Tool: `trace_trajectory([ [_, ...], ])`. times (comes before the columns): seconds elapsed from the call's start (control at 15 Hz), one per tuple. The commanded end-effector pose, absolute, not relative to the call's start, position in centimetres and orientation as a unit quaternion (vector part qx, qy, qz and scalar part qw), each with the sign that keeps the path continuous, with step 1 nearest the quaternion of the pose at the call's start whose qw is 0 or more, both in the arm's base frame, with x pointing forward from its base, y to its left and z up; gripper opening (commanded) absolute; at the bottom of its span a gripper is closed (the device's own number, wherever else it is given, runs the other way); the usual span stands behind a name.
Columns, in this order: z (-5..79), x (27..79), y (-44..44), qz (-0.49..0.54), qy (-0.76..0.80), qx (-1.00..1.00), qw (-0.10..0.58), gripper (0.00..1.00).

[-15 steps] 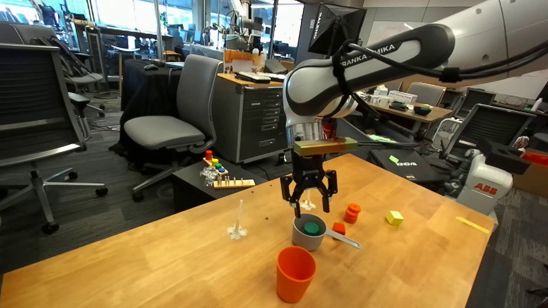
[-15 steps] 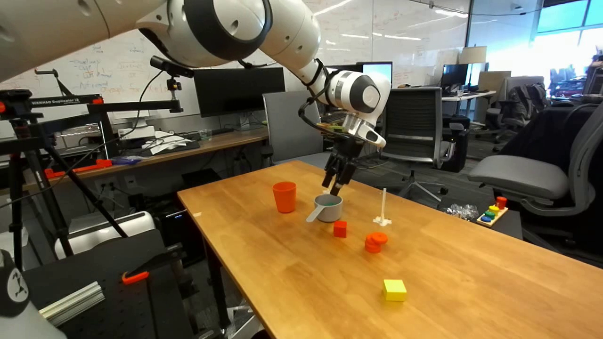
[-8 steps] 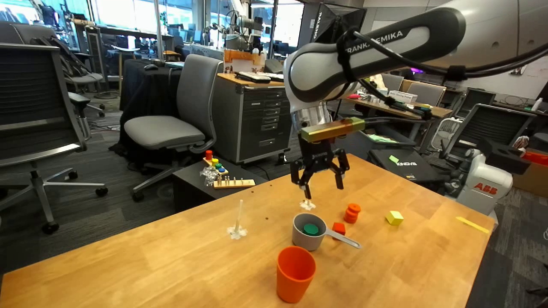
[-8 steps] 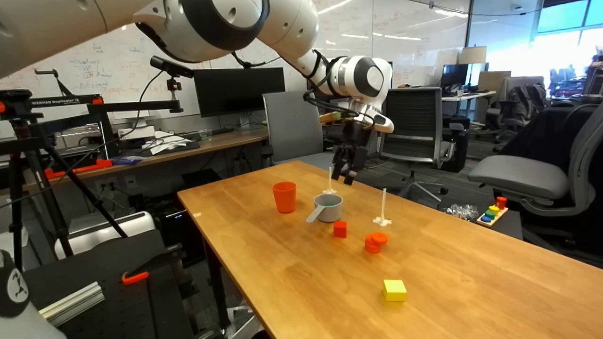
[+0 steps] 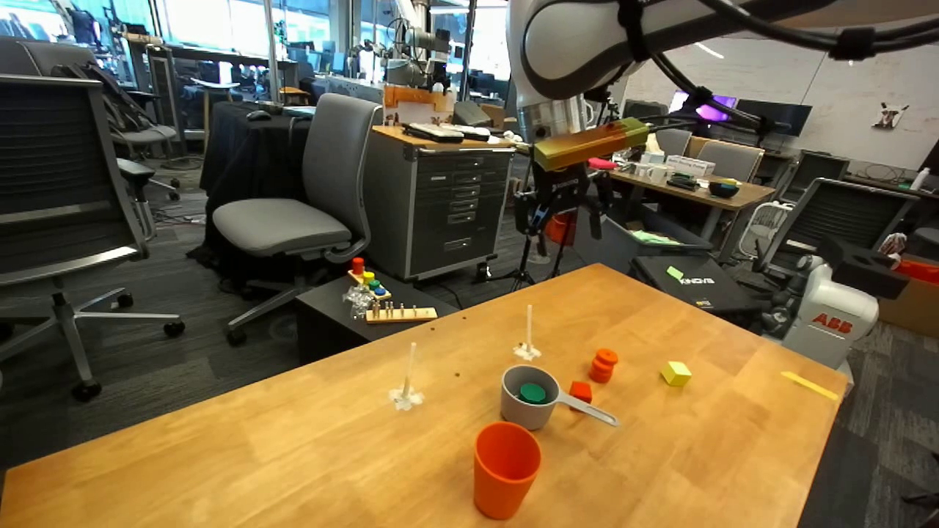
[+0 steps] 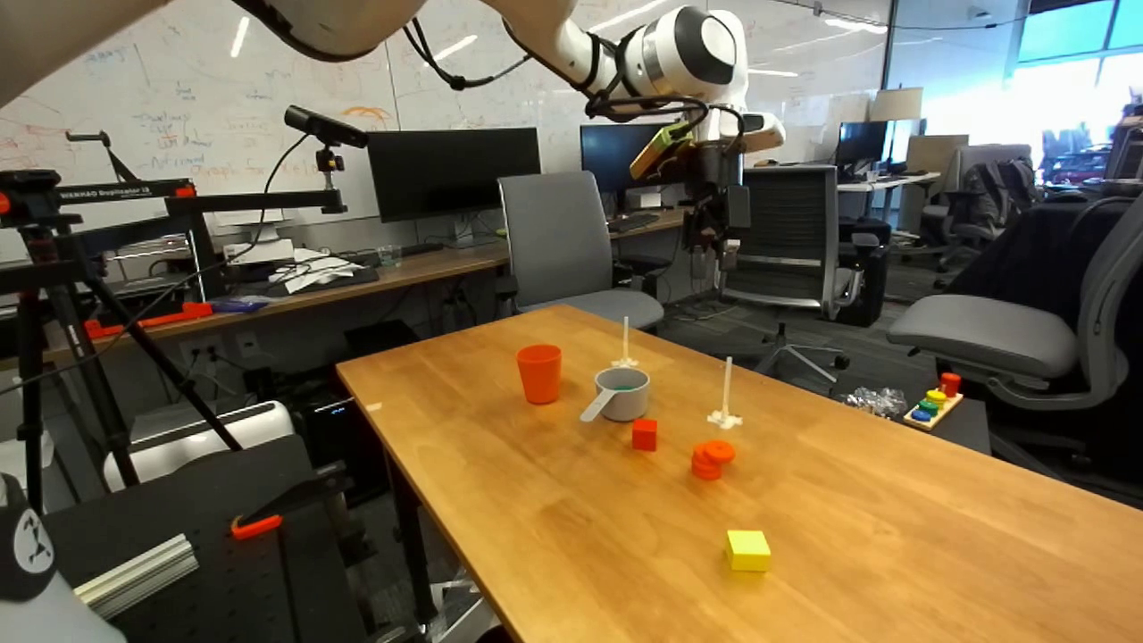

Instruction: Remove the orange cup from the grey cup, then put the green, yellow, and orange blocks inside the grey cup

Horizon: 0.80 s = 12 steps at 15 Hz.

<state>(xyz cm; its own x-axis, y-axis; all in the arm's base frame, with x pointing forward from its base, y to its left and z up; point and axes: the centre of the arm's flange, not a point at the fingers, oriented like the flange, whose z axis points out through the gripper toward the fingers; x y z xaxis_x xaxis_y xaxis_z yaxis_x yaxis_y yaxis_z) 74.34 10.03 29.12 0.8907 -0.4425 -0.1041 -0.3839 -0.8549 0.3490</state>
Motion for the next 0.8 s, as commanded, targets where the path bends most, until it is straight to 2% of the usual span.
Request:
trace_trajectory([
  [0.0,29.3,74.3,10.0,-0.089,-0.217,0.959,0.161,1.0],
  [0.33,27.3,75.5,8.7,0.052,-0.216,0.953,0.207,1.0],
  [0.73,25.7,74.2,9.6,0.1,-0.243,0.947,0.185,1.0],
])
